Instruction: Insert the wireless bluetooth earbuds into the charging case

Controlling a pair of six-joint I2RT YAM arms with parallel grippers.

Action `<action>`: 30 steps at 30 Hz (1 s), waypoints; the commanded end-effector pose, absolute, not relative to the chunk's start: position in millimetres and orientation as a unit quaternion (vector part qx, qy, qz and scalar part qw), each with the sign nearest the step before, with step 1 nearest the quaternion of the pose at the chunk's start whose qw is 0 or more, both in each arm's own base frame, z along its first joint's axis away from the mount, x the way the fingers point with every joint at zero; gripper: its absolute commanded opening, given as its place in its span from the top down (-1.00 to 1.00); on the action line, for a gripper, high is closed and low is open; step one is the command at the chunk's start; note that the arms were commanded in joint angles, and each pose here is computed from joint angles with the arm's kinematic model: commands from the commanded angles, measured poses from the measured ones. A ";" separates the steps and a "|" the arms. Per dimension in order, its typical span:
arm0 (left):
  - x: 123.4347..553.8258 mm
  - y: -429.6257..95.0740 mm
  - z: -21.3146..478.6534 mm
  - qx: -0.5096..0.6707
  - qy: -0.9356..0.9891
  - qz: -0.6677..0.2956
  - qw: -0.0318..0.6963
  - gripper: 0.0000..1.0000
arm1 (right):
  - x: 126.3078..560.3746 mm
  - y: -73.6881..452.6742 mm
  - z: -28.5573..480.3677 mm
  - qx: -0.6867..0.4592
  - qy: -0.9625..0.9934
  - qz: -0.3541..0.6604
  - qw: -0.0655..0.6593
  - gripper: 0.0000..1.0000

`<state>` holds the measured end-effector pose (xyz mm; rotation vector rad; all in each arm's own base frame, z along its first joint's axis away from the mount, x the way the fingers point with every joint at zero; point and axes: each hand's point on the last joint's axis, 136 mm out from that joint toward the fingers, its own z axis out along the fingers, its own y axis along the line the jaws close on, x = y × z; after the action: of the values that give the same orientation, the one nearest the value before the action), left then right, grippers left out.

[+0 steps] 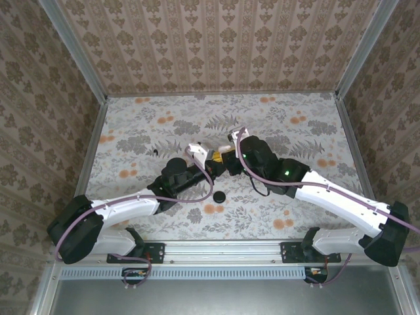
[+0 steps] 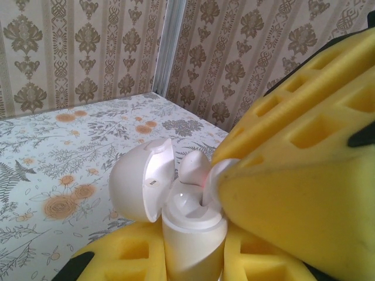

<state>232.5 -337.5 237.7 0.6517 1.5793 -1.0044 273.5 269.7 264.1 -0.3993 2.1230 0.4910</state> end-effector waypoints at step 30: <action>231.5 -339.7 276.5 0.256 0.626 -0.458 0.576 1.00 | 257.5 276.6 304.1 -0.124 0.879 0.268 0.375 0.15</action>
<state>232.9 -338.0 249.9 0.6248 1.5407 -1.0318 262.2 280.4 285.5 -0.3254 2.2632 0.6526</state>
